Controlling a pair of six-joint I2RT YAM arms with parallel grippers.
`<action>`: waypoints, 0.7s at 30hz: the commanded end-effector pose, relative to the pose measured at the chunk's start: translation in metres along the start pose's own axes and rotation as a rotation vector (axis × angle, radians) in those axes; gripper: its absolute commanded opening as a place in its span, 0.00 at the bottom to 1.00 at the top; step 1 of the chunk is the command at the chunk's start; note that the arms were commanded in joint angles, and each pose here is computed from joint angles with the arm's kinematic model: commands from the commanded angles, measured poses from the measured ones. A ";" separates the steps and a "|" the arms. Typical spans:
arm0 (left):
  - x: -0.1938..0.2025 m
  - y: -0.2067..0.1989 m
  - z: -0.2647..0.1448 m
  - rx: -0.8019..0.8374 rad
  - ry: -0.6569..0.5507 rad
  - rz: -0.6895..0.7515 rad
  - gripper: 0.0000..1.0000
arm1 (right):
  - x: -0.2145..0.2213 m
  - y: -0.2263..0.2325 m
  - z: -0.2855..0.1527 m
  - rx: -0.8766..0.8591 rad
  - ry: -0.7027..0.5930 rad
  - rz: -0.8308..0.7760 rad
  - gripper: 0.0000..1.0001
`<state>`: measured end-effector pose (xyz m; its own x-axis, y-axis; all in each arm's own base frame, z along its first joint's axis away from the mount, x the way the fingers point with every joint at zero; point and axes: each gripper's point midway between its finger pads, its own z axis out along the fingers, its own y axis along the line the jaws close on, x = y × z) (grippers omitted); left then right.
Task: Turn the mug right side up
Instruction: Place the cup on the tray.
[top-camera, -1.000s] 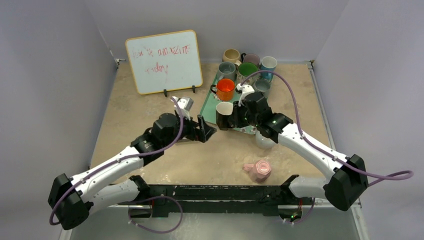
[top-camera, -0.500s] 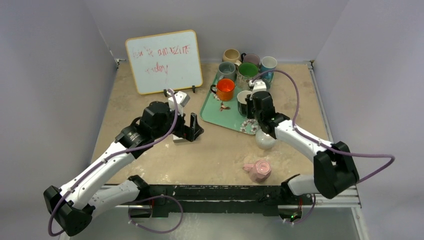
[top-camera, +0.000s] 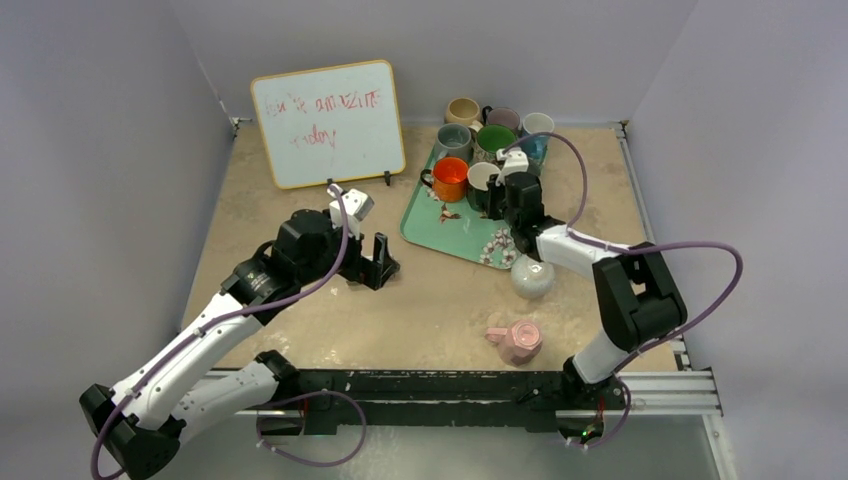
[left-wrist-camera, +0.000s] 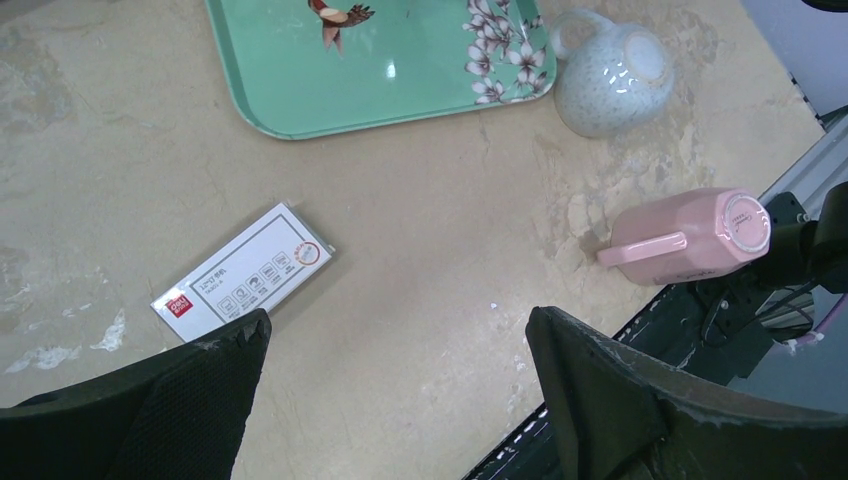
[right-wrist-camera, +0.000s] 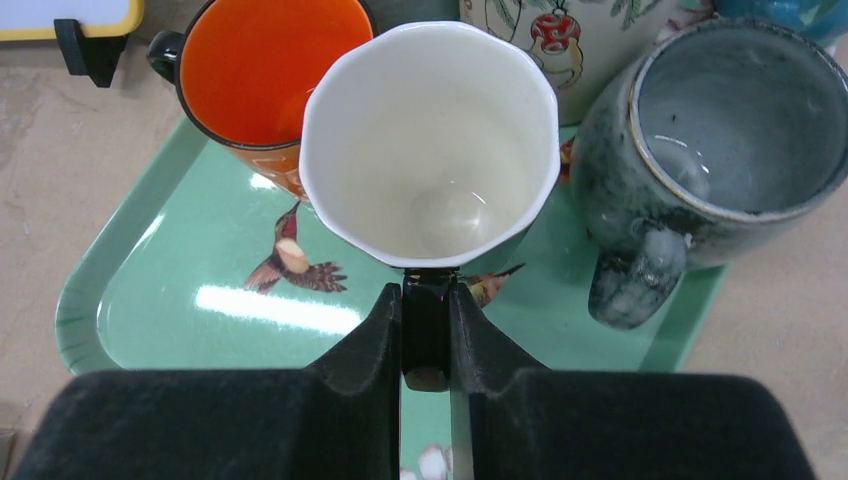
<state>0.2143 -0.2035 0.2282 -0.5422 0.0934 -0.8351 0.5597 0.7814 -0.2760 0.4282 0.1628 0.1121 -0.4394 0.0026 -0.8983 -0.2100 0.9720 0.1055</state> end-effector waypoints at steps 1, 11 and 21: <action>-0.005 0.003 -0.004 -0.013 -0.026 0.022 1.00 | -0.056 0.007 0.008 -0.030 -0.156 -0.012 0.00; -0.004 0.006 -0.003 -0.028 -0.023 0.026 1.00 | -0.054 -0.003 0.018 0.029 -0.131 -0.021 0.07; -0.004 0.013 -0.005 -0.062 -0.028 0.047 0.99 | -0.064 0.002 0.008 0.024 -0.080 0.010 0.39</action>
<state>0.2176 -0.1958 0.2260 -0.5314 0.1073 -0.8403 0.5417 0.8057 -0.2397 0.4540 0.1651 0.1206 -0.4348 -0.0148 -0.9004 -0.1953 0.9776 0.0783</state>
